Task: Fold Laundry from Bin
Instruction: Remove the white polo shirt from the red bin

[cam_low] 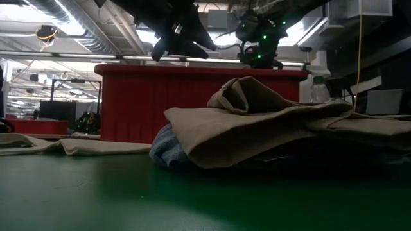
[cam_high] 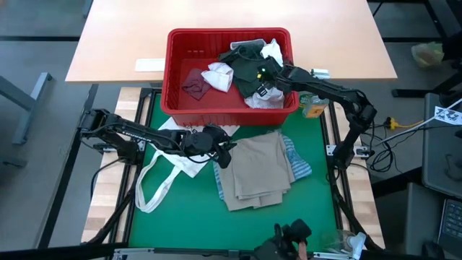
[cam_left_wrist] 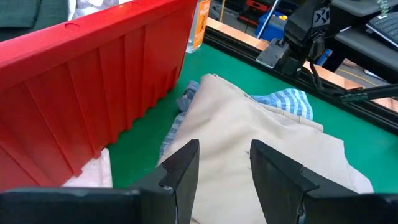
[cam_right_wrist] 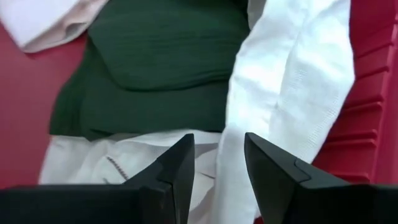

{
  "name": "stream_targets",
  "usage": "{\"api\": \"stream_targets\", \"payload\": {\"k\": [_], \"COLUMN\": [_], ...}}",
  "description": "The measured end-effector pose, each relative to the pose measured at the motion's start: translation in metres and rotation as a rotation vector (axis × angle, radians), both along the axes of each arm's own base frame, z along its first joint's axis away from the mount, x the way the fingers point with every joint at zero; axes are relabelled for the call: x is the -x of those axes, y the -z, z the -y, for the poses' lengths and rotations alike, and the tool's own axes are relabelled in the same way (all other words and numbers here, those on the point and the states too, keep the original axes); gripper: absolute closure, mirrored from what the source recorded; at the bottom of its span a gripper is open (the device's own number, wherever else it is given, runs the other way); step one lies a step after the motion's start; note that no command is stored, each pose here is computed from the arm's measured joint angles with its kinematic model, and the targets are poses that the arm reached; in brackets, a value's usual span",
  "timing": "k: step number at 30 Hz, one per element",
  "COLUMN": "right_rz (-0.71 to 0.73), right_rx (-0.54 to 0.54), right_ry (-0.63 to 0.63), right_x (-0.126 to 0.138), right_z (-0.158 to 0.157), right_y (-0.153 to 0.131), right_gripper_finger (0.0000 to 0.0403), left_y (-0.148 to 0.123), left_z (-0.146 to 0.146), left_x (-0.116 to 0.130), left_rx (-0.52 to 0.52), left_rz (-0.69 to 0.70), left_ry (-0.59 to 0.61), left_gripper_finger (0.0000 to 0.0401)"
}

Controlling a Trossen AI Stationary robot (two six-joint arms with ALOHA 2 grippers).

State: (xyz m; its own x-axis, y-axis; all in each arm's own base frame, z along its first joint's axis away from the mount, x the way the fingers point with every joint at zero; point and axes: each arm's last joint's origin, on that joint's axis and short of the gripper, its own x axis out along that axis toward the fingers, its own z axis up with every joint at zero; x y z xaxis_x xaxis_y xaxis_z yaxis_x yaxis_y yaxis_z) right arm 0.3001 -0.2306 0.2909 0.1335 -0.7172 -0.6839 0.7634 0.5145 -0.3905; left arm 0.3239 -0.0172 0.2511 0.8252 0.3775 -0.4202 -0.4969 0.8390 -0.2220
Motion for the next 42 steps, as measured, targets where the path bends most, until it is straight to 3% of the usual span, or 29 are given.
{"api": "stream_targets", "payload": {"k": [25,29,35,42], "right_rz": [-0.083,-0.083,-0.109,-0.139], "right_rx": [-0.047,-0.049,-0.045,-0.056], "right_ry": [0.056,0.065,0.024,-0.082], "right_x": [0.015,0.018,0.02,0.022], "right_z": [0.011,0.015,0.018,0.015], "right_y": [0.008,0.008,0.007,0.0], "right_gripper_finger": [0.0265,0.0296,0.0392,0.0396], "left_y": [0.0,0.0,0.0,0.0], "left_z": [0.0,0.0,0.0,-0.003], "left_x": [0.0,0.0,0.0,0.0], "left_rx": [-0.001,-0.021,-0.021,-0.021], "left_rz": [-0.002,-0.011,-0.011,-0.008], "left_ry": [0.0,0.01,0.01,0.001], "left_gripper_finger": [0.0262,0.0262,0.0262,0.0262]}}
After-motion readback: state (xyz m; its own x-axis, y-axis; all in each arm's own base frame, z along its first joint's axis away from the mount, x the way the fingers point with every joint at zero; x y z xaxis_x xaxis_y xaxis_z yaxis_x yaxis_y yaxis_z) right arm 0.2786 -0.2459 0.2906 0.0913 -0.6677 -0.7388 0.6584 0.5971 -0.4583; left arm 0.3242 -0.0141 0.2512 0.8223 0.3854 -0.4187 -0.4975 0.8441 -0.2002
